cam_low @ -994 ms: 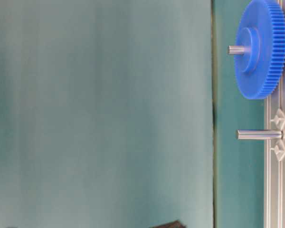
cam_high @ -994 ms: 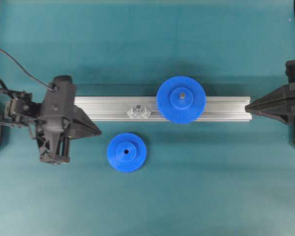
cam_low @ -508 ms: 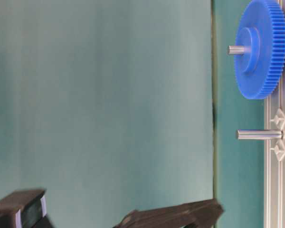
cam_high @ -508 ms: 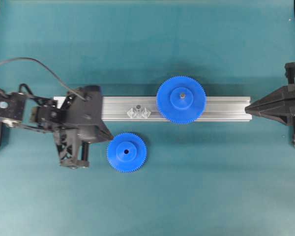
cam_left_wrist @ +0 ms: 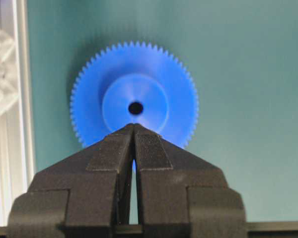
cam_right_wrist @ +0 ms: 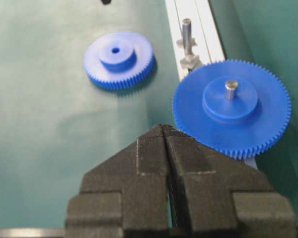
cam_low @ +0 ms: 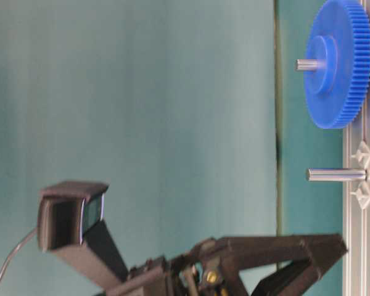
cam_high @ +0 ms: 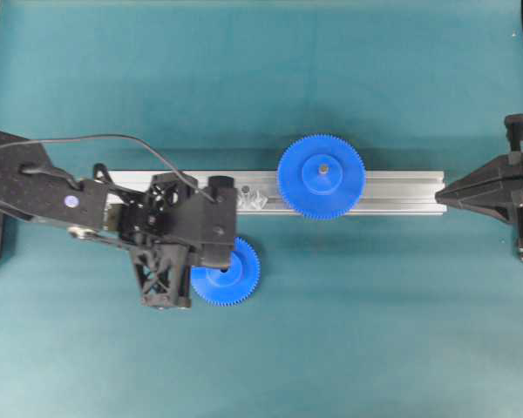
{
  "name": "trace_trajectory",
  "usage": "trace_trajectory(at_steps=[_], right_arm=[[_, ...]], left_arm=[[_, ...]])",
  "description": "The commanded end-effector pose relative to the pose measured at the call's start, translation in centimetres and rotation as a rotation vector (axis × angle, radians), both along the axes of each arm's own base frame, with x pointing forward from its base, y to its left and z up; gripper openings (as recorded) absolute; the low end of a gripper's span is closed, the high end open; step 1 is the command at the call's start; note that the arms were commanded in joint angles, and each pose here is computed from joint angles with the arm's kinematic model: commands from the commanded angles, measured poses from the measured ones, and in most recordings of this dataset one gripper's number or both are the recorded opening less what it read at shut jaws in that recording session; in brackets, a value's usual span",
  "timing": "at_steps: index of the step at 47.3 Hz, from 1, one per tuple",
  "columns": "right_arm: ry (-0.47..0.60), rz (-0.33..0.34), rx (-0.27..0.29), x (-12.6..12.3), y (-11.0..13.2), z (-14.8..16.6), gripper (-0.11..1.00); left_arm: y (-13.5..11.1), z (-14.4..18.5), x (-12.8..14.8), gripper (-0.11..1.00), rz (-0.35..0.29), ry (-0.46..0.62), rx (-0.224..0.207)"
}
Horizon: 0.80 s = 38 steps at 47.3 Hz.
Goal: Find the location of the shaft and insert the small gear.
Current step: 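Lower the left gripper over the small blue gear and close on its hub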
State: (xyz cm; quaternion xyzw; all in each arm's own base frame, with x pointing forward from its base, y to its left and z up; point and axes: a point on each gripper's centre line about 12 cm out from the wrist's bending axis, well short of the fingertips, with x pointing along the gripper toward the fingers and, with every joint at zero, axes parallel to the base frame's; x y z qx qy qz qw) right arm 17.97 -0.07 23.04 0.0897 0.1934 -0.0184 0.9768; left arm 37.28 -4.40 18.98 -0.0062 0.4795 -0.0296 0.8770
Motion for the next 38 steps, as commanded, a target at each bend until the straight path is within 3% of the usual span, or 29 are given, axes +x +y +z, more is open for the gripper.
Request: trace_trajectory(at_steps=[1, 38], right_arm=[[0.002, -0.005, 0.007, 0.2, 0.0, 0.2, 0.00], [0.009, -0.004, 0.006, 0.1, 0.0, -0.2, 0.00]], left_arm=[[-0.3, 1.1, 0.9, 0.00, -0.009, -0.026, 0.002], [-1.2, -2.2, 3.5, 0.00, -0.030, 0.155, 0.032]])
